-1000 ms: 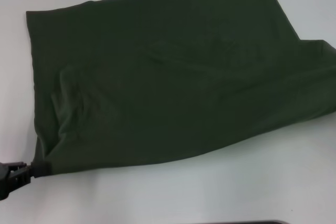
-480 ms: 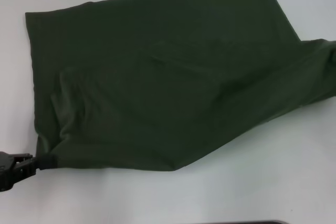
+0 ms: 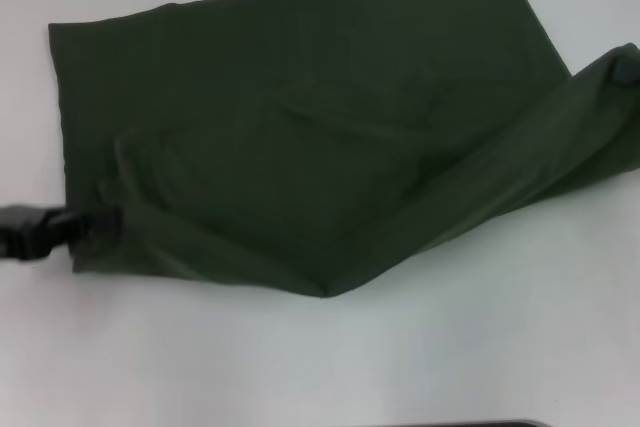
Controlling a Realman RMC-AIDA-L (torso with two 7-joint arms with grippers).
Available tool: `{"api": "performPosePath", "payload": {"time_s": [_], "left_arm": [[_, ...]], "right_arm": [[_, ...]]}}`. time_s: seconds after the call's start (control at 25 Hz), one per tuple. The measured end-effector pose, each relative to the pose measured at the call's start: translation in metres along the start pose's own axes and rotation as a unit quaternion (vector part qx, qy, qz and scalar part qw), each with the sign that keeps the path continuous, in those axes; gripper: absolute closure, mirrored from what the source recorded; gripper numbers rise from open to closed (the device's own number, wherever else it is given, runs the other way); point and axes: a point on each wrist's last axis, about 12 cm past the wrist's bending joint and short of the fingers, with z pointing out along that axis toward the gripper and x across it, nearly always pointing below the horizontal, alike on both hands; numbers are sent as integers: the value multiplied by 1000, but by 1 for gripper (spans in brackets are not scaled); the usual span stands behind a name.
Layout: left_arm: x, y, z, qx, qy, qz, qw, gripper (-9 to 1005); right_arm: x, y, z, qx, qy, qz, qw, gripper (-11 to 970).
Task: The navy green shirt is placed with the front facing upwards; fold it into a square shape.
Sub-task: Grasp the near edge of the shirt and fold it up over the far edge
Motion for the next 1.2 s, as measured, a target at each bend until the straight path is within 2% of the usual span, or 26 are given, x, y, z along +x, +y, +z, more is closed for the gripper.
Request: {"api": "performPosePath", "payload": {"time_s": [0.24, 0.56, 0.8, 0.92, 1.2], "left_arm": [[-44, 11, 21, -16, -21, 11, 1000, 994], [-98, 19, 38, -59, -47, 23, 997, 994], [-120, 22, 42, -82, -82, 25, 993, 993], [-129, 27, 43, -109, -104, 20, 988, 993], [-139, 35, 51, -145, -125, 7, 982, 994]], "right_arm": [[-10, -4, 14, 19, -6, -2, 1000, 915], [-40, -7, 38, 44, -10, -13, 999, 914], [-62, -8, 50, 67, -15, -23, 997, 914], [-69, -9, 54, 79, -20, -26, 996, 915], [-84, -13, 69, 108, -29, -34, 993, 915]]}}
